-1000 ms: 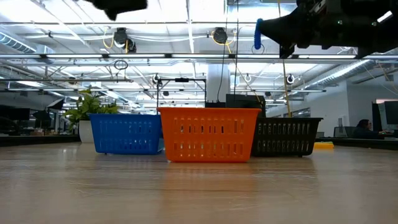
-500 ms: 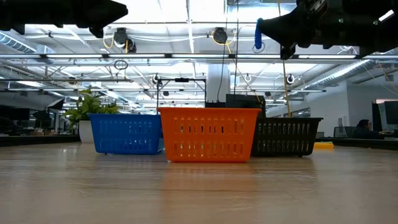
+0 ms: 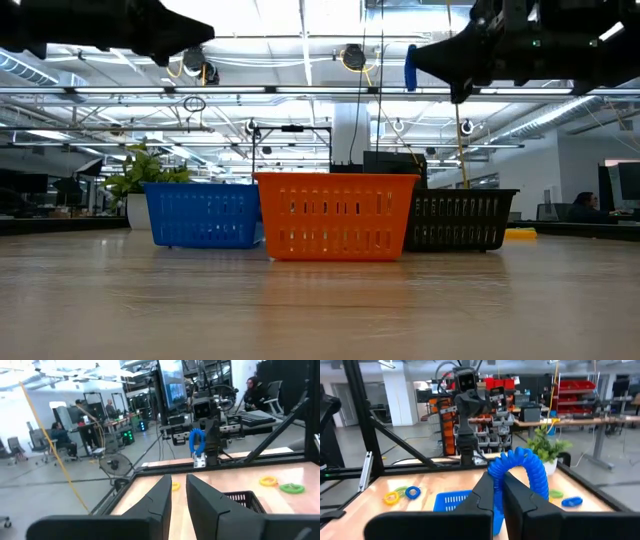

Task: Sort spring keychains
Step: Put the blue spring keychain into the blue bin

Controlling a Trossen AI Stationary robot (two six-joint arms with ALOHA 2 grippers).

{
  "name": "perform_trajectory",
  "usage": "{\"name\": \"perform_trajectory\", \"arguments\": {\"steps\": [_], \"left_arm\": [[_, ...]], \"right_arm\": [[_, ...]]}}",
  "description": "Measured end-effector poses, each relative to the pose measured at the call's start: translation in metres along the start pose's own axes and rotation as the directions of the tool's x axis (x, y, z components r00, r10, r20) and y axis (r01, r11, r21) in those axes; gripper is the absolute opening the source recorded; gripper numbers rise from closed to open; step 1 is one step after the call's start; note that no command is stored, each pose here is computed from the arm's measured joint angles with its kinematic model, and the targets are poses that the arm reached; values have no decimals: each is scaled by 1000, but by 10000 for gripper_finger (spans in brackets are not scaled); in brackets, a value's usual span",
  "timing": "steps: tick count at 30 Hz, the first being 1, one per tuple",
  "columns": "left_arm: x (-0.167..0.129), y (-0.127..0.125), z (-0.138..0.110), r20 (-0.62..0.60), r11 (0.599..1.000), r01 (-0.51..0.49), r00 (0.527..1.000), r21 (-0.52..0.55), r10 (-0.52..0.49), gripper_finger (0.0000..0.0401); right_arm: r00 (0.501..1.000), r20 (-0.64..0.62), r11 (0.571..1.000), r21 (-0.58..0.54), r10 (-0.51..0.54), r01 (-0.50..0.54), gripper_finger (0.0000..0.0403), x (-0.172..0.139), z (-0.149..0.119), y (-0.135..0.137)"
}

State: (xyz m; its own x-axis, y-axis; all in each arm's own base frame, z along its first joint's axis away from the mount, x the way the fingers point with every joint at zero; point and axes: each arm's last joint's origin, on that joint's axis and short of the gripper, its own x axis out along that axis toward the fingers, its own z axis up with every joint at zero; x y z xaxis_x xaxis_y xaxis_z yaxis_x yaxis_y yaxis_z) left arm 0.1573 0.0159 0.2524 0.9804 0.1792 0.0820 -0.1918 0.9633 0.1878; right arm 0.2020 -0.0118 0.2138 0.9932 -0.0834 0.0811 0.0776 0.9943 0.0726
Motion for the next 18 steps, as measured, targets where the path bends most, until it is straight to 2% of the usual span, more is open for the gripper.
{"name": "perform_trajectory", "arguments": {"steps": [9, 13, 18], "left_arm": [[13, 7, -13, -65, 984, -57, 997, -168, 47, 73], [18, 7, -19, -102, 966, -76, 993, -248, 52, 110], [24, 4, -28, -153, 965, -60, 988, -256, 21, 170]], "right_arm": [[1000, 3, 999, 50, 5, -5, 4, 10, -11, 1], [999, 30, 998, 52, 24, -25, 4, 20, -11, 5], [999, 14, 999, 42, 32, -32, 4, 44, -10, 8]]}}
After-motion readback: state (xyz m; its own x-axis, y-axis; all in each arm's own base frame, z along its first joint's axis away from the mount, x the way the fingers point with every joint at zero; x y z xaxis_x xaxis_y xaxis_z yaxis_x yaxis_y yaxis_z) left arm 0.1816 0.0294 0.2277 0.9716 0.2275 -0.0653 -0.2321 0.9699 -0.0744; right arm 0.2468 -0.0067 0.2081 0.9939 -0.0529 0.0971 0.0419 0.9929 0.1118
